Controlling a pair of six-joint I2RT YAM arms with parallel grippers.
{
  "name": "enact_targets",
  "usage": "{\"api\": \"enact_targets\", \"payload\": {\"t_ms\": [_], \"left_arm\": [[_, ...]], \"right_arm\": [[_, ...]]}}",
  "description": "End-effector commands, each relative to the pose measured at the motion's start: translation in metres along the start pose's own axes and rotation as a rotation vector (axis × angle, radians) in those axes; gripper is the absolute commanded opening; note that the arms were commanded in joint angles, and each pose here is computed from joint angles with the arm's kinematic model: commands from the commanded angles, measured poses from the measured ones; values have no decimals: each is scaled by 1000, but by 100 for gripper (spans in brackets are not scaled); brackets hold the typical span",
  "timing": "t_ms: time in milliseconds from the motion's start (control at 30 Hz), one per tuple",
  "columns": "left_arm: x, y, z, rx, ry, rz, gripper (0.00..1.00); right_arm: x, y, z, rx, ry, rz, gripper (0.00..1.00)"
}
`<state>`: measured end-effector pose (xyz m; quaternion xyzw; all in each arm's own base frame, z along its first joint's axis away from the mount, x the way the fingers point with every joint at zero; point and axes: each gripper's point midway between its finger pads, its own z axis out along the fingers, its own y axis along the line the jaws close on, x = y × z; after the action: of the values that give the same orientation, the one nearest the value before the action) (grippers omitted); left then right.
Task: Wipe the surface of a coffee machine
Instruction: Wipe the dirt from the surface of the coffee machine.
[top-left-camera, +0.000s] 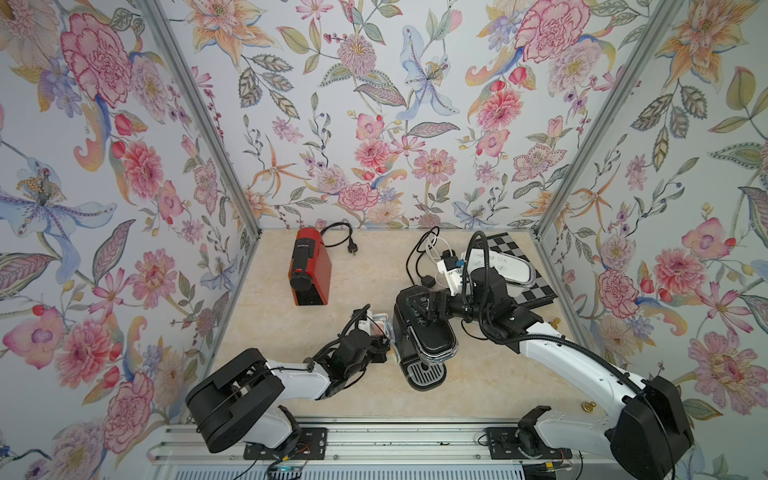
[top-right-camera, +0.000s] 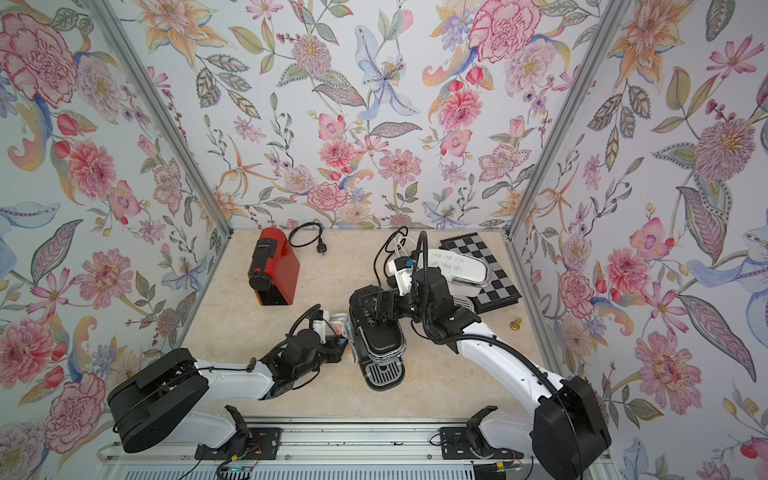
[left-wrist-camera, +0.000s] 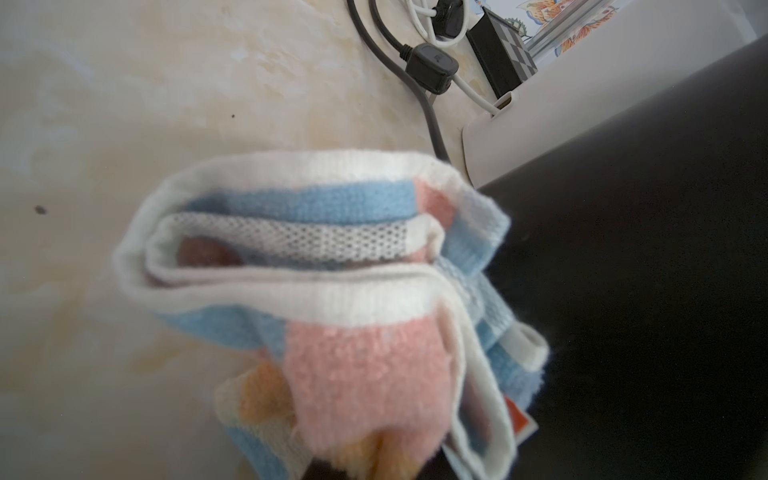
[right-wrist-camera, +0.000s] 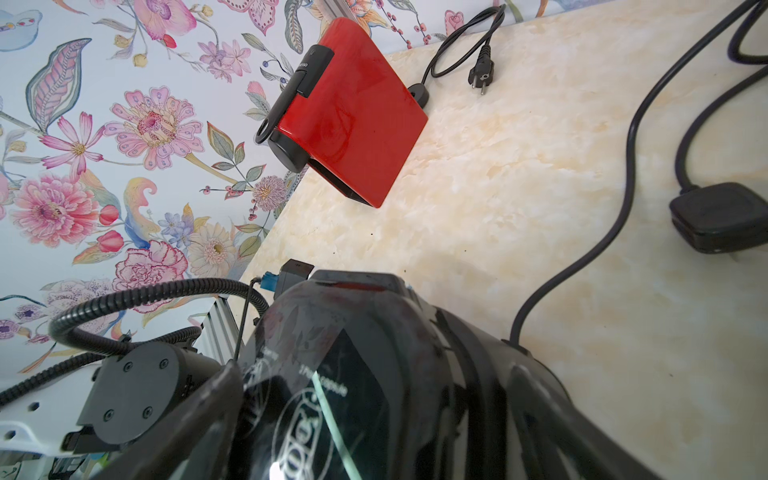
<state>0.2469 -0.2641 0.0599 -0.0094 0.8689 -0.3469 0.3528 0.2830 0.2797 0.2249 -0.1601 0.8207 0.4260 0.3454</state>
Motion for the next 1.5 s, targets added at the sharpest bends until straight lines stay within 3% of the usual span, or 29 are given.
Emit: {"api": "enact_targets", "payload": {"t_ms": [0, 267, 367, 433, 900, 1167, 1300, 1467], "left_arm": [[24, -54, -5, 170, 139, -16, 0], [46, -70, -13, 284, 254, -131, 0], [62, -89, -20, 375, 348, -137, 0], [76, -92, -24, 368, 394, -112, 0], [111, -93, -50, 254, 542, 21, 0], [118, -90, -34, 214, 560, 70, 0], [115, -78, -26, 123, 521, 64, 0], [95, -36, -40, -60, 429, 58, 0]], "right_arm": [[74, -25, 8, 56, 240, 109, 100], [75, -28, 13, 43, 229, 117, 100], [77, -29, 15, 36, 232, 120, 100], [77, -29, 17, 30, 234, 120, 100], [82, -35, 19, 19, 226, 135, 100], [82, -37, 18, 18, 219, 144, 100], [83, -38, 16, 20, 217, 147, 100], [85, -41, 15, 21, 219, 153, 100]]}}
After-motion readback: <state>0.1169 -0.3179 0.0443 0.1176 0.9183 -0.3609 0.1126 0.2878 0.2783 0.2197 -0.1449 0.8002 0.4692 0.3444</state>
